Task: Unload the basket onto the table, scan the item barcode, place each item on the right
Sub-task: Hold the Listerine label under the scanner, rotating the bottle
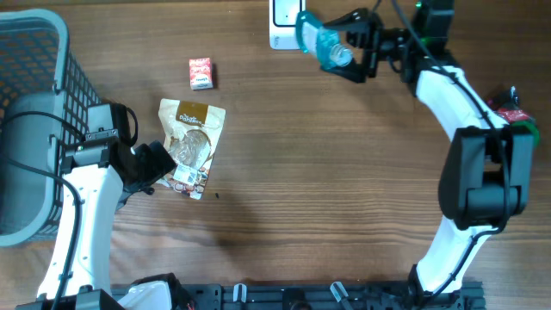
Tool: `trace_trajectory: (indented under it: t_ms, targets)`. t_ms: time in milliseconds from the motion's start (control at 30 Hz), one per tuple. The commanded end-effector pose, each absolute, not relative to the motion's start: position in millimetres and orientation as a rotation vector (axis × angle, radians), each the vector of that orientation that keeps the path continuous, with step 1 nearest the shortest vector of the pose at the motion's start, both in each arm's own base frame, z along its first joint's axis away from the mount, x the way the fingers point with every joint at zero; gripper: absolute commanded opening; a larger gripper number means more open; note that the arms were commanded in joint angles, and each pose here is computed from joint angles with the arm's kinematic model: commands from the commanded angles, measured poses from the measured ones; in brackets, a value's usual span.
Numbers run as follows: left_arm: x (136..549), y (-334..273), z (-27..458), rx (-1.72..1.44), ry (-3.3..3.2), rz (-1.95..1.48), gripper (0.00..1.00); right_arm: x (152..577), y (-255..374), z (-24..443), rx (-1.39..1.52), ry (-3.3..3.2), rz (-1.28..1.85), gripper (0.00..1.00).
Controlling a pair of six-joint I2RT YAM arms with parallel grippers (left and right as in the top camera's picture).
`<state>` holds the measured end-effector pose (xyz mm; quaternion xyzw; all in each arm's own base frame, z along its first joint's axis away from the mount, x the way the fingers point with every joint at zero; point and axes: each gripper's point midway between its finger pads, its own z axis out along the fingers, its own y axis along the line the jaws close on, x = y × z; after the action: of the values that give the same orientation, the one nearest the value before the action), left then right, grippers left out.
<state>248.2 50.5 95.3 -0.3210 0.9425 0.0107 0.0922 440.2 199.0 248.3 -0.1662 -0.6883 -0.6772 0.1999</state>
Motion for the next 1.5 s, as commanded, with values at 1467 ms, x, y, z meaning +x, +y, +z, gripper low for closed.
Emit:
trace_trajectory:
  t_ms: [1467]
  targets:
    - [236.8, 45.9, 92.4, -1.255, 2.738, -0.009, 1.00, 382.2, 298.0, 296.2, 0.800, -2.173, -2.321, 0.20]
